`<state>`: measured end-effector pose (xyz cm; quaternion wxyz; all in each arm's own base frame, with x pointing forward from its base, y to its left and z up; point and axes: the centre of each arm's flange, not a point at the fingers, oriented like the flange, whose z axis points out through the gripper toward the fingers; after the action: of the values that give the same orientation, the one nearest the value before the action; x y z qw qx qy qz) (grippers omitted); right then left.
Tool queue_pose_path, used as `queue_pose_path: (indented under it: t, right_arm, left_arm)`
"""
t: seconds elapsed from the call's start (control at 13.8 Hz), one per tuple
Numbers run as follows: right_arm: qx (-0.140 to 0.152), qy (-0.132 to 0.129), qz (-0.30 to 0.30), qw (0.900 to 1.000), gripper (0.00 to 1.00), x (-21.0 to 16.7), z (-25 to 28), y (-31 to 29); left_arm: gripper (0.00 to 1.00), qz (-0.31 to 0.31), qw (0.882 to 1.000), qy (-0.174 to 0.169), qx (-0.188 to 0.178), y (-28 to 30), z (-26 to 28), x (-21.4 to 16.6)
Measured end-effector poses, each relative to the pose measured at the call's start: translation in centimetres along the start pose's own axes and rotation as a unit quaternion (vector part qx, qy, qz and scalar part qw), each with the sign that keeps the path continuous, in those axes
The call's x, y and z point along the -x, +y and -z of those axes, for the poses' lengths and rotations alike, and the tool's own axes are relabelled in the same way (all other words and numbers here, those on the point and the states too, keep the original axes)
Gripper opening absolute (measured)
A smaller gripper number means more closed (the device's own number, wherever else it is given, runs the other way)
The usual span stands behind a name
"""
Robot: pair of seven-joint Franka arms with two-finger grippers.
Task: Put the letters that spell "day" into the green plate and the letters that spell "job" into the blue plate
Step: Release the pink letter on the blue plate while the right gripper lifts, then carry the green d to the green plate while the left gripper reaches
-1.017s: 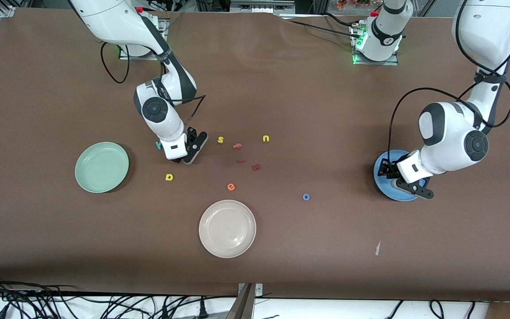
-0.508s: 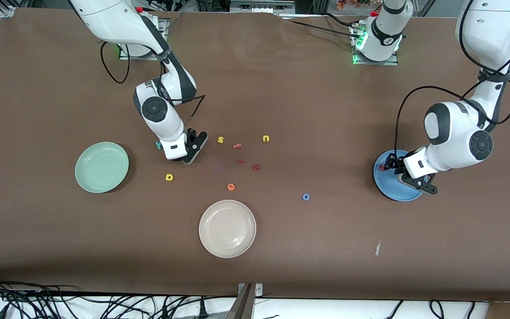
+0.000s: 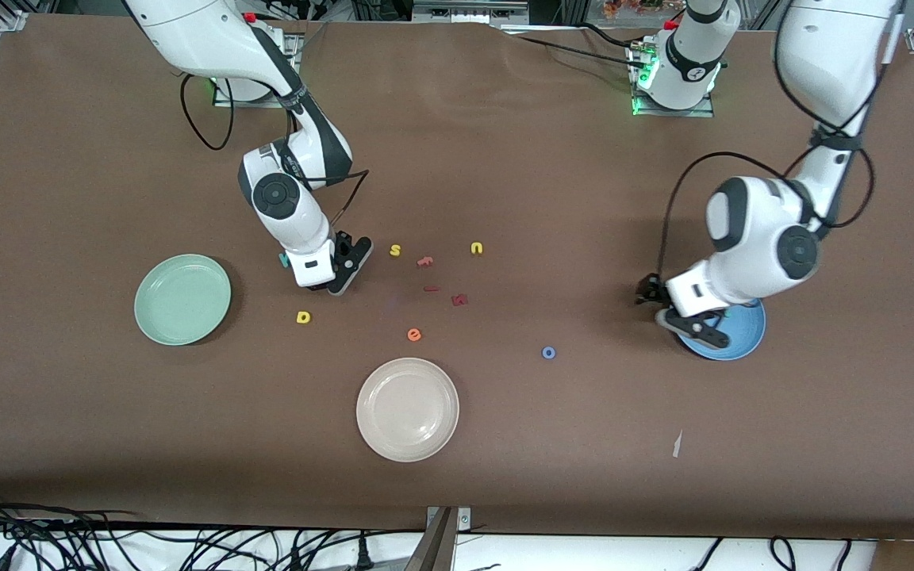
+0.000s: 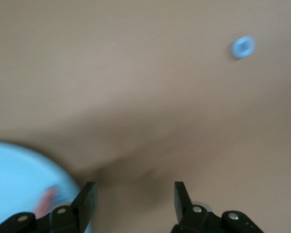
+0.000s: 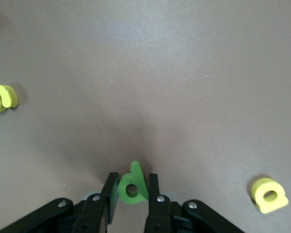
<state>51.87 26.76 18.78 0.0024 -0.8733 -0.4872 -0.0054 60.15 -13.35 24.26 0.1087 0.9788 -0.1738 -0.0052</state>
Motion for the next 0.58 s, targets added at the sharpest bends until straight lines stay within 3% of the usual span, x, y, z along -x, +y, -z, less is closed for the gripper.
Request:
queue_pose_path:
  t: [0.29, 0.58]
  right_arm:
    - [-0.015, -0.039, -0.102, 0.994, 0.29, -0.2, 5.2, 1.9]
    - [-0.005, -0.062, -0.232, 0.971, 0.29, 4.0, 8.2, 7.1]
  left_arm:
    - [0.74, -0.016, 0.998, 0.059, -0.013, 7.1, -2.1, -3.3]
    - [0.74, 0.008, 0.997, 0.073, -0.007, 10.2, -3.3, -5.7]
